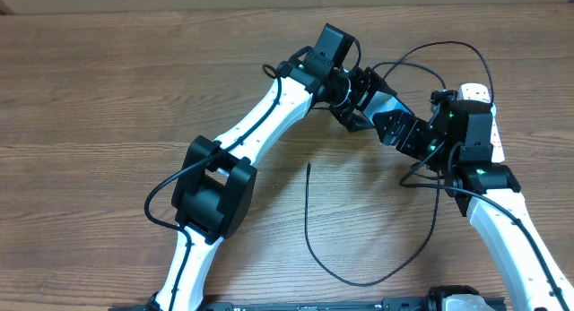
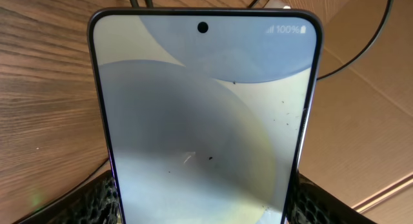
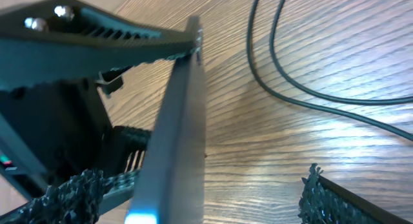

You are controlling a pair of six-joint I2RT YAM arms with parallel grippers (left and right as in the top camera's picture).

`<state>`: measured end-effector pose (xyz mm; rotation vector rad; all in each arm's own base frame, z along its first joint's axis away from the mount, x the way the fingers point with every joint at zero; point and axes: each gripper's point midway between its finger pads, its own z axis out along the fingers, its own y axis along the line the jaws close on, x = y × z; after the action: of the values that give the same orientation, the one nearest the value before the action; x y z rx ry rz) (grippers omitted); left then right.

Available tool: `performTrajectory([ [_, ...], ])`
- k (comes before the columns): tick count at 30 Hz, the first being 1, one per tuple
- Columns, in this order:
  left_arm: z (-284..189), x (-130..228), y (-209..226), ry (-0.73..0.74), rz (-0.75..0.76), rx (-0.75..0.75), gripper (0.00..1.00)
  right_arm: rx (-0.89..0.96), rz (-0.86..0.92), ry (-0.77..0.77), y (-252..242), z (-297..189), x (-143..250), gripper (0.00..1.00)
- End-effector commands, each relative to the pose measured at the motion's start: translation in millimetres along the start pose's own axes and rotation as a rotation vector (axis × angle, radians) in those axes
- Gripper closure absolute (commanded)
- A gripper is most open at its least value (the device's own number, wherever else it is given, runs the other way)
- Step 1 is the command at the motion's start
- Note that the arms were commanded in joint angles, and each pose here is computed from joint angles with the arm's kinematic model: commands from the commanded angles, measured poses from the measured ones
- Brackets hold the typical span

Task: Plug charger to phone and switch on socket

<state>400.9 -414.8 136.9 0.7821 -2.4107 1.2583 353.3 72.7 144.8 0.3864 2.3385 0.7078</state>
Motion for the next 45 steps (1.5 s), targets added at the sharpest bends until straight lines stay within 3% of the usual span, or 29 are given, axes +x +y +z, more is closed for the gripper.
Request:
performTrajectory([
  [1, -3, 6, -12, 0.027, -0.005, 0.027, 0.96, 0.012, 0.026, -0.048, 4, -3, -15, 0.0],
  [18, 3, 17, -11, 0.047, 0.006, 0.017, 0.96, 0.01, 0.034, -0.05, 4, -3, -16, 0.18],
  [20, 4, 18, -11, 0.049, 0.008, 0.015, 0.96, 0.01, 0.034, -0.05, 4, -3, -16, 0.22],
  [23, 7, 21, -10, 0.053, 0.012, 0.012, 0.96, 0.01, 0.034, -0.051, 4, -3, -16, 0.4],
  [24, 7, 22, -10, 0.054, 0.013, 0.012, 0.96, 0.01, 0.034, -0.05, 4, -3, -16, 0.42],
  [32, 11, 28, -14, 0.061, 0.039, 0.025, 0.96, 0.01, 0.034, -0.05, 4, -3, -16, 0.43],
  [40, 14, 32, -14, 0.068, 0.045, 0.021, 0.96, 0.01, 0.034, -0.051, 4, -3, -16, 0.53],
  [45, 15, 33, -14, 0.069, 0.046, 0.02, 0.96, 0.01, 0.034, -0.051, 4, -3, -16, 0.54],
])
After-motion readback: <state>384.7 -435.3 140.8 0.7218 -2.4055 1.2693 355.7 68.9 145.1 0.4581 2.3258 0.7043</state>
